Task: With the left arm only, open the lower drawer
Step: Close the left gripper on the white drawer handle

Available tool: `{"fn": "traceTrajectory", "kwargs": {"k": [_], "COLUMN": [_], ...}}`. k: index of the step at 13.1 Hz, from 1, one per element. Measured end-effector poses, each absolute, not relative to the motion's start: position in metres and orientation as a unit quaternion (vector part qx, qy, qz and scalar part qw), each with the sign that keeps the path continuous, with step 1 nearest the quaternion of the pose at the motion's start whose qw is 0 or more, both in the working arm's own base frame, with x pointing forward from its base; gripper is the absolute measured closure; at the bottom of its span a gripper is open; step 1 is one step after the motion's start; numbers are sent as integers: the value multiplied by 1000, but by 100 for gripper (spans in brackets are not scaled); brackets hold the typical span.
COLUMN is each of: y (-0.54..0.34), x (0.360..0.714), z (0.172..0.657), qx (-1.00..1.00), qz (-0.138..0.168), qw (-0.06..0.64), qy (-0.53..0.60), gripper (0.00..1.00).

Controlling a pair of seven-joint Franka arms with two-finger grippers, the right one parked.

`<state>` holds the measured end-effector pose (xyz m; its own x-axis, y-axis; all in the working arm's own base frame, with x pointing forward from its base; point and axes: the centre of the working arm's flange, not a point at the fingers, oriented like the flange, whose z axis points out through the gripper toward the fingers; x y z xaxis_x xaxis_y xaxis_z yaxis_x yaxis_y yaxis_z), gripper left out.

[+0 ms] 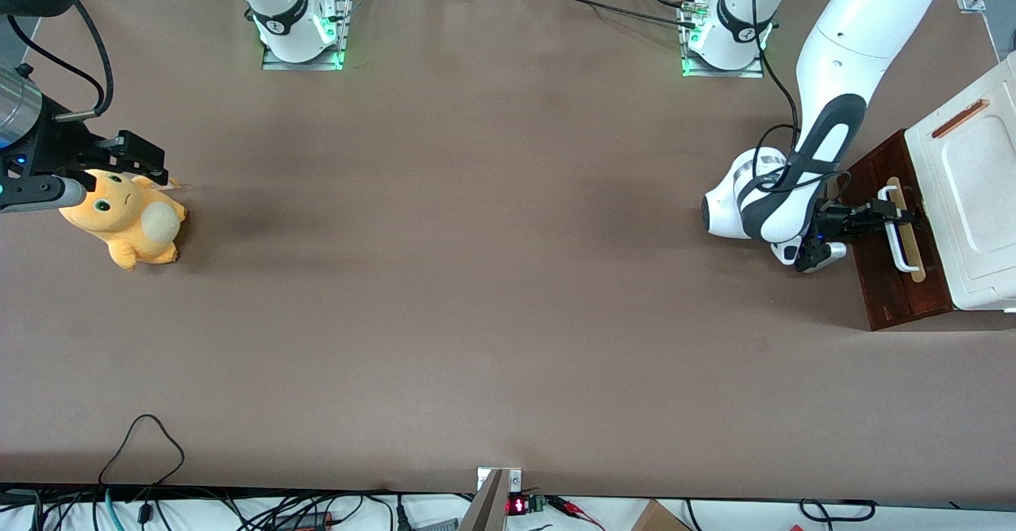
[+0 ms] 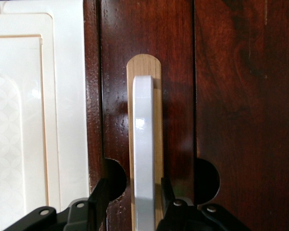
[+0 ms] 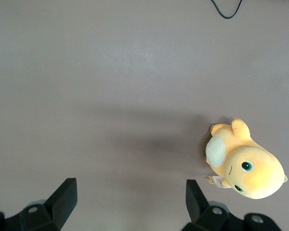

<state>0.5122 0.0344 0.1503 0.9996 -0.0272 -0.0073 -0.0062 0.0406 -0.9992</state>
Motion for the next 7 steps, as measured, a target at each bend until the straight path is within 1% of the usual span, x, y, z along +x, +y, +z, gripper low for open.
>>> {"fn": "traceTrajectory", "kwargs": {"k": [1,2,3,7], "y": [34,34,34,34], "x": [512,512,512,512], "z": [150,150,149,147], "qx": [-693,-692,-693,-693], "qz": [-8,-8,-8,-8], "qw": [721,721,721,721], "qy": [13,14,15,18], "gripper": [53,53,55,56]}}
